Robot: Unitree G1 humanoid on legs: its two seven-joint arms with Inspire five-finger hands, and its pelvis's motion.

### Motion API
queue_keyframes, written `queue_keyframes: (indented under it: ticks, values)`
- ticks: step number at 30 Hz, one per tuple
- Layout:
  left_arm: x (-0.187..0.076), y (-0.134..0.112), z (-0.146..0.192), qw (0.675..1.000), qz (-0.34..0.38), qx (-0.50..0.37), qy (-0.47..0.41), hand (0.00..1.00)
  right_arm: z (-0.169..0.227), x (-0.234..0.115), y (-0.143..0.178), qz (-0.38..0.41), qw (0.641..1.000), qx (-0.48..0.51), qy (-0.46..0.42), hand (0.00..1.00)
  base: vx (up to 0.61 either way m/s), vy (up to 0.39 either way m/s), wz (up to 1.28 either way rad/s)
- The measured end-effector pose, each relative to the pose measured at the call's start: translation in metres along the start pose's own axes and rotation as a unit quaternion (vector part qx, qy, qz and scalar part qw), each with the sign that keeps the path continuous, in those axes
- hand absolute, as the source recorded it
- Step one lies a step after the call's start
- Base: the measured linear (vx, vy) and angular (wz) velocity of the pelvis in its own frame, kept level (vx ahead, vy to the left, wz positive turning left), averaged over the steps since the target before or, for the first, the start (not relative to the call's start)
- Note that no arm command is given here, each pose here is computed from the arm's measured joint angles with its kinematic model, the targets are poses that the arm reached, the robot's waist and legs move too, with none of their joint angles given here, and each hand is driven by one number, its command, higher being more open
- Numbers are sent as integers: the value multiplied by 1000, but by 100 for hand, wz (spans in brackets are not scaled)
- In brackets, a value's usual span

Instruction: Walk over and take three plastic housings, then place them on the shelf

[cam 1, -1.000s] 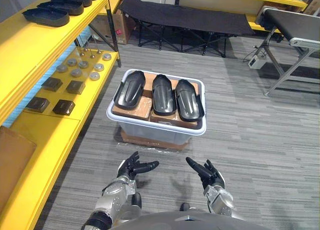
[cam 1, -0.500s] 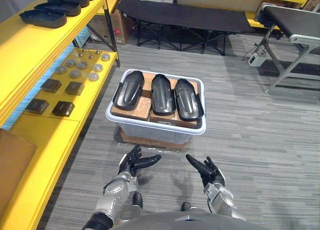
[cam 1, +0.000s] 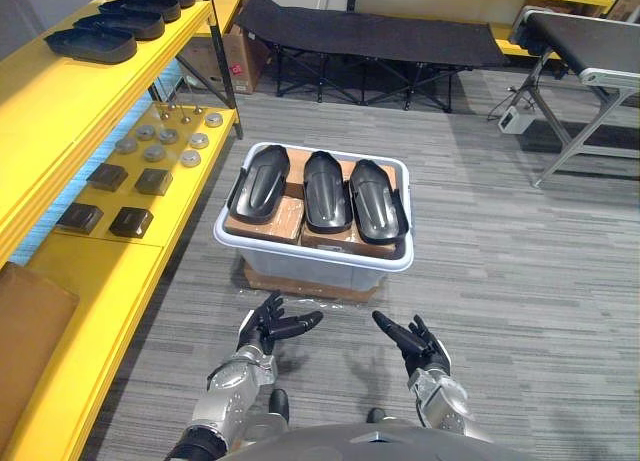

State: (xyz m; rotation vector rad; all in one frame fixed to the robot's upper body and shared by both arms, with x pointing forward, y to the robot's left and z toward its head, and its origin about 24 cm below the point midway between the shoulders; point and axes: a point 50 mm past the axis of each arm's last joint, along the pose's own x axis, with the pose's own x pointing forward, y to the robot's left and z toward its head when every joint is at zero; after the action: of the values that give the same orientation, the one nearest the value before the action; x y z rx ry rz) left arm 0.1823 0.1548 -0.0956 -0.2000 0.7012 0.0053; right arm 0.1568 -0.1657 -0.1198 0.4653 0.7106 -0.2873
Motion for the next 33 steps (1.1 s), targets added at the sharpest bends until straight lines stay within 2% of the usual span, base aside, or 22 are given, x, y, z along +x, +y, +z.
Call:
queue_keyframes:
  ticks: [33]
  values:
    - [0, 0, 0, 1000, 0, 2, 1, 100, -1, 0, 1, 4, 1000, -2, 2, 100, 0, 0, 0]
